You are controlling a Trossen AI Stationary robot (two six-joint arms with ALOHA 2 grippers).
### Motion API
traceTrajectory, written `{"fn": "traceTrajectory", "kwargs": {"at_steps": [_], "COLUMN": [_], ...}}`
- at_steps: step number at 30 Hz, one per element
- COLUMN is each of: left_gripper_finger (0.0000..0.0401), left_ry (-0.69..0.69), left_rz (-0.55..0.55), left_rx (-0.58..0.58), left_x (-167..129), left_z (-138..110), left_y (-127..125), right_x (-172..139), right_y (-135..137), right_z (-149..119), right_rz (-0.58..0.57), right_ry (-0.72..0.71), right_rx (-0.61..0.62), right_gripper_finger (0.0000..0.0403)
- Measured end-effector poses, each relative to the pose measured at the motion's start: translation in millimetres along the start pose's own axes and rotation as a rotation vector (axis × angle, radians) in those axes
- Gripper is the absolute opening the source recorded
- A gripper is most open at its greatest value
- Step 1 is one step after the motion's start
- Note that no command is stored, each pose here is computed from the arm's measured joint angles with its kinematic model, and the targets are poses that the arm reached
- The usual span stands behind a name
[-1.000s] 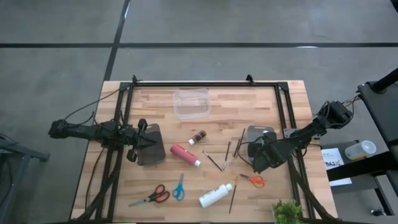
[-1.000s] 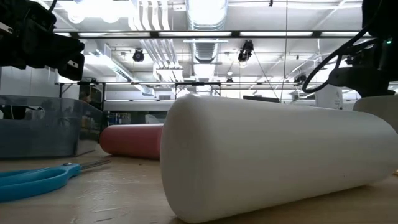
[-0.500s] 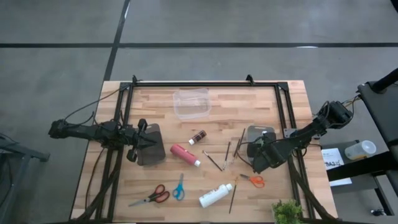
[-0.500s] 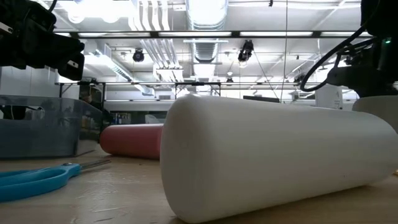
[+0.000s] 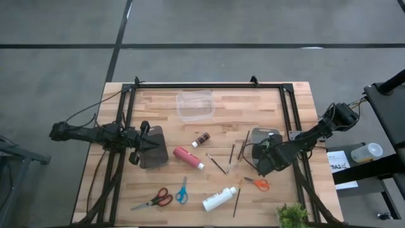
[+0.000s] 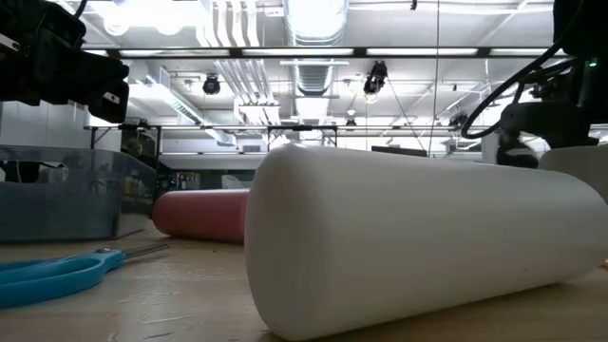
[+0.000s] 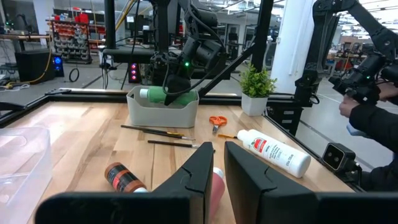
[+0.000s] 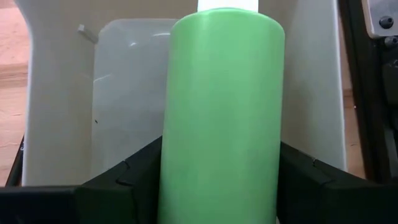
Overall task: Pick & Place Paint Supplies
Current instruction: Put the green paint bottle into the gray bin, then put the orange paint bottle into the gray bin
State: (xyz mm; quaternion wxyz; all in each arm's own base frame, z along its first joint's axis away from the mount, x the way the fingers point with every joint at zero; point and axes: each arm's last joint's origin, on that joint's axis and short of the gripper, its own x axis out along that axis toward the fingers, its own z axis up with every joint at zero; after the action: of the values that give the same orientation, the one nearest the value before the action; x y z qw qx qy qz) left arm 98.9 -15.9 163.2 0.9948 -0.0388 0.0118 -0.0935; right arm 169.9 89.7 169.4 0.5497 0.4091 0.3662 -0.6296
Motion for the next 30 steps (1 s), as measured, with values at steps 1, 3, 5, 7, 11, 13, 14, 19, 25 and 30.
{"fn": "traceTrajectory", "kwargs": {"at_steps": [1, 3, 5, 7, 11, 13, 14, 19, 25, 30], "left_gripper_finger": [0.0051, 0.0051, 0.0051, 0.0051, 0.0051, 0.0051, 0.0051, 0.0051, 0.0051, 0.0051], "left_ry": [0.000, 0.000, 0.000, 0.000, 0.000, 0.000, 0.000, 0.000, 0.000, 0.000], "left_rz": [0.000, 0.000, 0.000, 0.000, 0.000, 0.000, 0.000, 0.000, 0.000, 0.000], "left_rx": [0.000, 0.000, 0.000, 0.000, 0.000, 0.000, 0.000, 0.000, 0.000, 0.000], "left_x": [0, 0, 0, 0, 0, 0, 0, 0, 0, 0], "left_z": [0, 0, 0, 0, 0, 0, 0, 0, 0, 0], "left_y": [0, 0, 0, 0, 0, 0, 0, 0, 0, 0], "right_x": [0, 0, 0, 0, 0, 0, -1, -21, -53, -72], "right_y": [0, 0, 0, 0, 0, 0, 0, 0, 9, 26], "right_z": [0, 0, 0, 0, 0, 0, 1, 12, 27, 29], "right_rz": [0.000, 0.000, -0.001, -0.001, -0.001, 0.000, 0.005, 0.092, 0.322, 0.486], "right_ry": [0.000, -0.001, -0.001, -0.001, -0.001, -0.001, 0.003, -0.036, -0.210, -0.453], "right_rx": [0.000, -0.002, -0.008, -0.009, -0.011, -0.011, -0.009, -0.024, -0.245, -0.546], "right_gripper_finger": [0.0239, 0.0258, 0.0273, 0.0280, 0.0282, 0.0283, 0.0283, 0.0283, 0.0283, 0.0283]}}
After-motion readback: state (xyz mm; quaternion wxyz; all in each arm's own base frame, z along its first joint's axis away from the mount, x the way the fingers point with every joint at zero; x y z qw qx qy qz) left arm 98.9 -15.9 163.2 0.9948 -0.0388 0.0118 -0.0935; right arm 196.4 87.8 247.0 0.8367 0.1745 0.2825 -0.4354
